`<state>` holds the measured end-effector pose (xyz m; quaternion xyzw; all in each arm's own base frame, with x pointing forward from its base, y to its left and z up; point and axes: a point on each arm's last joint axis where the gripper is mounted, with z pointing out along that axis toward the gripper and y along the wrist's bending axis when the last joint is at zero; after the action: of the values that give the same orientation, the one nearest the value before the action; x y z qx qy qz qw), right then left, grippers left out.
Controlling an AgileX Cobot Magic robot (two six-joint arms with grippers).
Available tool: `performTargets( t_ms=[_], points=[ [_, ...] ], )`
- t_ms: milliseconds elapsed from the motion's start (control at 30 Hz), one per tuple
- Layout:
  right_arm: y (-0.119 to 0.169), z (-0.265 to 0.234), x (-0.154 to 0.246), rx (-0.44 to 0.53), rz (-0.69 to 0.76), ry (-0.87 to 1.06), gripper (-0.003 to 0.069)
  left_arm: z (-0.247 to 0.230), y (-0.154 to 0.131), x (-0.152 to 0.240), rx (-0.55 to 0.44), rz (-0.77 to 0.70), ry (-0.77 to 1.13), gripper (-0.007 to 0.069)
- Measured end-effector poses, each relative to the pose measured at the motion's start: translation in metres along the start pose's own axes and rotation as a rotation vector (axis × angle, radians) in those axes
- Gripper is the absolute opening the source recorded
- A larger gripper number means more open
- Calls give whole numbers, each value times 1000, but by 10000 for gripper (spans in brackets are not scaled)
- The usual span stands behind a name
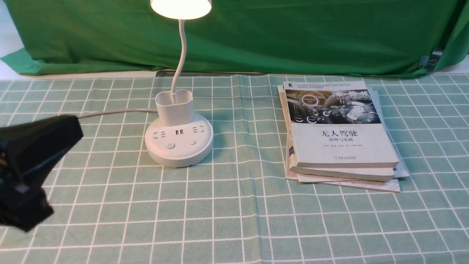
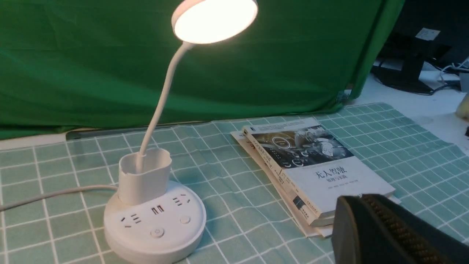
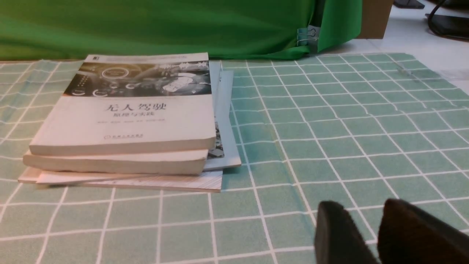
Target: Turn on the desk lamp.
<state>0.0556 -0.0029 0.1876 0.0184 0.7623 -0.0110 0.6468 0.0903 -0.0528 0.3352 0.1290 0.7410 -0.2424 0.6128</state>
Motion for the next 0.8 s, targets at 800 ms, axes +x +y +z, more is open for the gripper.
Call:
performTargets(
  t_ms=[800],
  points=[
    [0, 0, 0, 0, 0, 0, 241, -18, 38, 65, -304, 299, -343, 21]
  ],
)
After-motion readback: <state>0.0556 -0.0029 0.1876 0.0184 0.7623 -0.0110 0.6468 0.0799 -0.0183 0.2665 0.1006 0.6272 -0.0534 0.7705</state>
